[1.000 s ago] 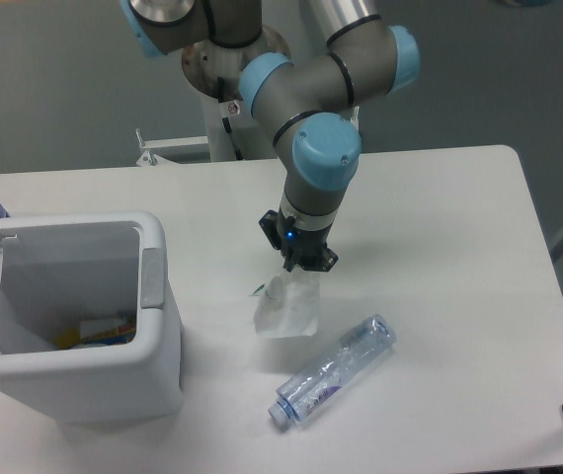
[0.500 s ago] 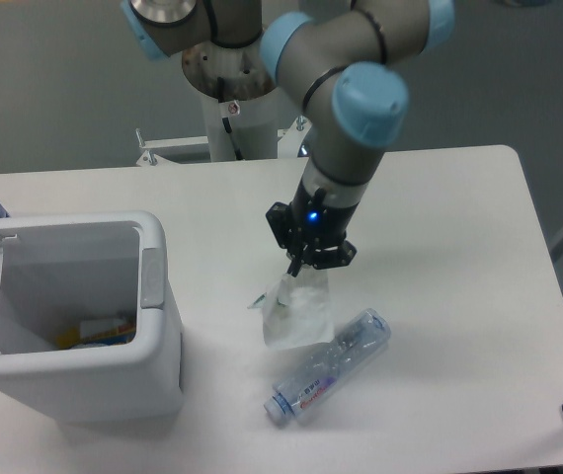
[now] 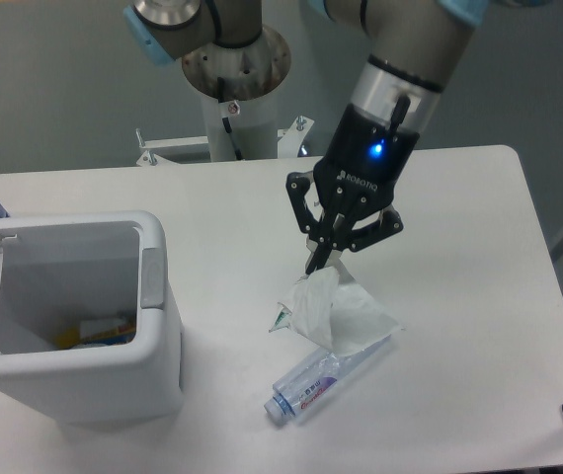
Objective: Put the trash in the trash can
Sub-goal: 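Carry the tissue over the white bin and open the gripper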
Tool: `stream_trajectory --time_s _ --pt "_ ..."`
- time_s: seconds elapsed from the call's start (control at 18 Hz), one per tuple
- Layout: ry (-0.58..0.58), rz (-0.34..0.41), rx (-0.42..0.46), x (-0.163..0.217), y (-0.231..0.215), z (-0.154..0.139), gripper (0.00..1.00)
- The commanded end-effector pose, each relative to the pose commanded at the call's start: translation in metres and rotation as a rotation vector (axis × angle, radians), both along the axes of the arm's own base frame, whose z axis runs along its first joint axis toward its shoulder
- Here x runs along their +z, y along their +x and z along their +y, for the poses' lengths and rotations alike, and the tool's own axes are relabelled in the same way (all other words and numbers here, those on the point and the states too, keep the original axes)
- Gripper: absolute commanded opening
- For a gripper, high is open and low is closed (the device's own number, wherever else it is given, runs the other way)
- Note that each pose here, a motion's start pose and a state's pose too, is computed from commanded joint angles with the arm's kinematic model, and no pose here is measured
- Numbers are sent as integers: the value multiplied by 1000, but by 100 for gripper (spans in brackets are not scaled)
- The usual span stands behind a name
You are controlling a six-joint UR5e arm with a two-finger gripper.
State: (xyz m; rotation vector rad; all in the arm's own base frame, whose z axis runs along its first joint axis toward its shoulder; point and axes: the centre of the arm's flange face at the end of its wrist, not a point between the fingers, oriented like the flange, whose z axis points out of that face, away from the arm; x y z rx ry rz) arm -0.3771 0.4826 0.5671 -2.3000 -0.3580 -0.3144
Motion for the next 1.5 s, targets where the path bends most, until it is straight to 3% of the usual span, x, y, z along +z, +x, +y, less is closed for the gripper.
stream_trajectory --time_s 0.39,0.89,1.0,1.11,1.17,1.28,1.33,1.5 --pt "-22 -92 -54 0 78 44 0" --pt "-73 -121 -205 -35 157 82 5" --pt "-78 -124 -214 -42 162 81 22" --pt "-75 -119 -223 -44 167 83 27" --pt "-76 -120 -224 -47 167 84 41" --pt "-73 -116 -225 -46 166 84 79" --pt "-69 -111 -225 -45 166 85 86" --pt "-62 -105 -224 -41 166 84 92"
